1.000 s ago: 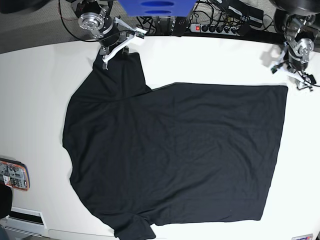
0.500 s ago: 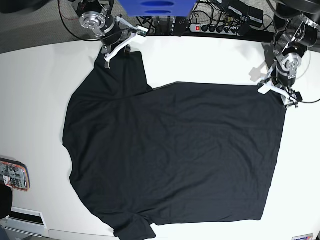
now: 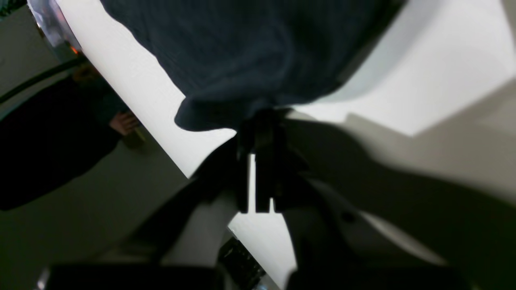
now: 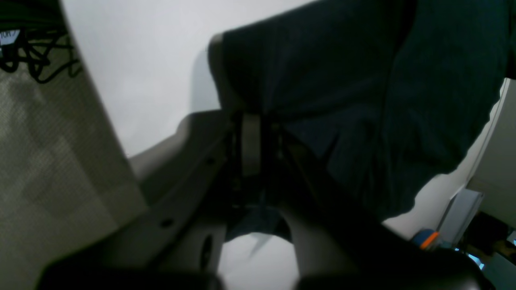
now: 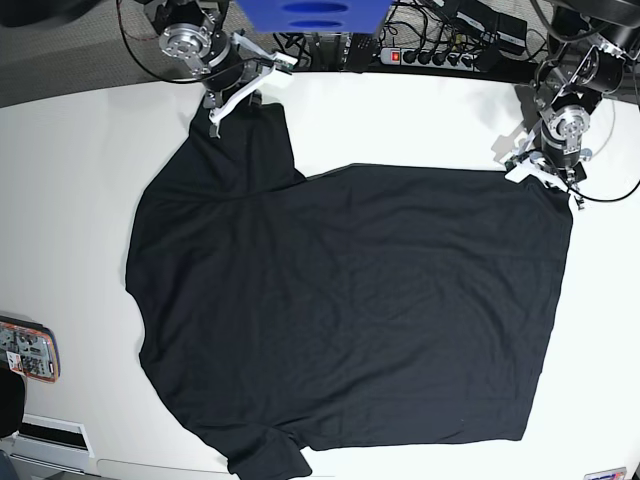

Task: Fold the T-shirt properly
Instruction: 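Grasp the shoulder corner near the left gripper with the left gripper, then lift both held corners and pull them toward the shirt's hem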

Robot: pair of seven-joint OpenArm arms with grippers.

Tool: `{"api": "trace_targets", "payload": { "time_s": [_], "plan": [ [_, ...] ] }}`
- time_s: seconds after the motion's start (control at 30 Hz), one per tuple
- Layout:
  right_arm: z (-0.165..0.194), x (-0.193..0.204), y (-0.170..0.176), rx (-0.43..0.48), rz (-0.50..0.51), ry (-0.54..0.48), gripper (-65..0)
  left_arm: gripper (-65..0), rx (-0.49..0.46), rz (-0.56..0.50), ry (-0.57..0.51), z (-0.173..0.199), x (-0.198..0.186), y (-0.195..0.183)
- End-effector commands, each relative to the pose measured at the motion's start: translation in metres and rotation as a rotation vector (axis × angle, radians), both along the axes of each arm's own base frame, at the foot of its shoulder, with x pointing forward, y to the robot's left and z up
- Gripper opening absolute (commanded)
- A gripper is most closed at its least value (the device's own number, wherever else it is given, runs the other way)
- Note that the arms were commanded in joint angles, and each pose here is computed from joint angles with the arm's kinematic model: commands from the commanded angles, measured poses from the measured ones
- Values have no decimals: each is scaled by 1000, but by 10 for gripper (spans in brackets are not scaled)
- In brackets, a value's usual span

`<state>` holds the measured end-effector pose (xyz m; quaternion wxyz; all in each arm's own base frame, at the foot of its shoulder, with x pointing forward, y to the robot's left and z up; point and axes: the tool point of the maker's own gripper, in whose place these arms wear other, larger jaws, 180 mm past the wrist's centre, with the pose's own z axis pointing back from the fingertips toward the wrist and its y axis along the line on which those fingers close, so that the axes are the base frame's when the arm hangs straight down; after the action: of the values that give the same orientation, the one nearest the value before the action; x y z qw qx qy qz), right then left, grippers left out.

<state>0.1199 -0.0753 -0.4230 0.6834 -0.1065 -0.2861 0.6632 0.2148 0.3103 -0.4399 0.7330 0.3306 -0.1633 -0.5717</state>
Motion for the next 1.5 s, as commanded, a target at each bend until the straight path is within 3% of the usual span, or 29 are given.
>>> {"api": "trace_targets", "payload": {
  "time_s": [0.0,0.3,0.47,0.6,0.87,0.97,1.1,1.33,1.47],
  "plan": [
    [7,3,2,15,2,-22,-650,-650,-40,-26,19,-1,-3,-11],
    [5,1,-10,-10,51,-12,-650,-650,-106,-30,18,-2,-19,-40],
    [8,4,-6,73,50,17,-650,-650,-149,48,-27,2,-23,-44],
    [8,4,-5,87,43,22,-650,-650,-78,47,-38,13,-49,-33],
    [9,7,-6,86,35,16,-650,-650,-35,55,-84,28,-41,-19],
    [12,22,-27,54,-21,-17,-650,-650,-39,59,-128,40,-30,-16],
    [20,39,-47,39,-101,-61,-650,-650,-118,16,-226,68,-9,-28],
    [23,47,-66,19,-148,-81,-650,-650,-124,52,-263,81,-3,-16],
    [38,72,-75,86,-218,-129,-650,-650,-116,60,-280,86,1,-11]
  ]
}}
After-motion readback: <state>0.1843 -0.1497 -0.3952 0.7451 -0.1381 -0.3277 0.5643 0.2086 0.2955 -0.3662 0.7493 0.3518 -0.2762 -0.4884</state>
